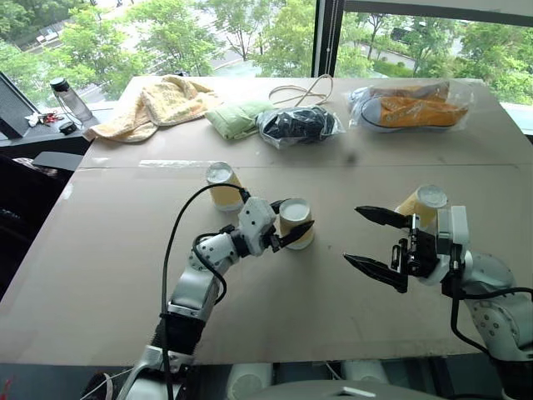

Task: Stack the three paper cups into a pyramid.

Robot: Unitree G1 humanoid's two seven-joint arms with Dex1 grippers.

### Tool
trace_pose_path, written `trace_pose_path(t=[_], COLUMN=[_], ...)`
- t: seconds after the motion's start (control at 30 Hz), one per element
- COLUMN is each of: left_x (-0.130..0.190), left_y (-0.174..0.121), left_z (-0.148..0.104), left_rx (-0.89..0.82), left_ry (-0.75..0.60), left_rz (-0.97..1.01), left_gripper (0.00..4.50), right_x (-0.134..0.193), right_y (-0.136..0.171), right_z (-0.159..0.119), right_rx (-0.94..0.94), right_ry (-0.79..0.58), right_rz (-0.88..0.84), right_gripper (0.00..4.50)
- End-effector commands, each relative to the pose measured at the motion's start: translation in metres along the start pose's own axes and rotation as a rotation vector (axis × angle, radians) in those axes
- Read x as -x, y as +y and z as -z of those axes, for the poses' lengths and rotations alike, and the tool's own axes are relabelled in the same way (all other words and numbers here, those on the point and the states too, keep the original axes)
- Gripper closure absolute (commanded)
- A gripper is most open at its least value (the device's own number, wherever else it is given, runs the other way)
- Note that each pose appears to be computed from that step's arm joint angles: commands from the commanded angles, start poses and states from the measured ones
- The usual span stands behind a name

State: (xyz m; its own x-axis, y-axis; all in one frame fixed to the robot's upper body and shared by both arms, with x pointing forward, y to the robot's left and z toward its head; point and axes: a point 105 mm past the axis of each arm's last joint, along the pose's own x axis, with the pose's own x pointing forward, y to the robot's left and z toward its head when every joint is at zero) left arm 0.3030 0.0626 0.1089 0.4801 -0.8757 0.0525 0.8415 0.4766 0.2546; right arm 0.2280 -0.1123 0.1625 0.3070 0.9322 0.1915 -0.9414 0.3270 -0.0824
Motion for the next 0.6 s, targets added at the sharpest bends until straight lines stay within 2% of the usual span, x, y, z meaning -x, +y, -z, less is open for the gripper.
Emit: trace_pose_path(t=[0.03,0.23,0.6], left_x=[-0.020,-0.044,-0.057], left_y=[-0.011,-0.021,-0.029], left_z=[-0.002,-0.001,-0.001], left_rx=[-0.022,-0.040,-0.074], left_ry=[-0.008,-0.001,-0.002], left_rz=[0.050,0.089,0.158], left_gripper=[1.98,1.98,1.98], right_x=[0.002,0.014,0.053], right_y=[0.002,-0.004,-0.014], right_z=[-0.014,-0.015,-0.012], right_rx=[0.060,0.080,0.095], right_ry=[-0.026,0.013,0.129], right_rz=[0.002,0.048,0.133], right_gripper=[0.00,0.00,0.00])
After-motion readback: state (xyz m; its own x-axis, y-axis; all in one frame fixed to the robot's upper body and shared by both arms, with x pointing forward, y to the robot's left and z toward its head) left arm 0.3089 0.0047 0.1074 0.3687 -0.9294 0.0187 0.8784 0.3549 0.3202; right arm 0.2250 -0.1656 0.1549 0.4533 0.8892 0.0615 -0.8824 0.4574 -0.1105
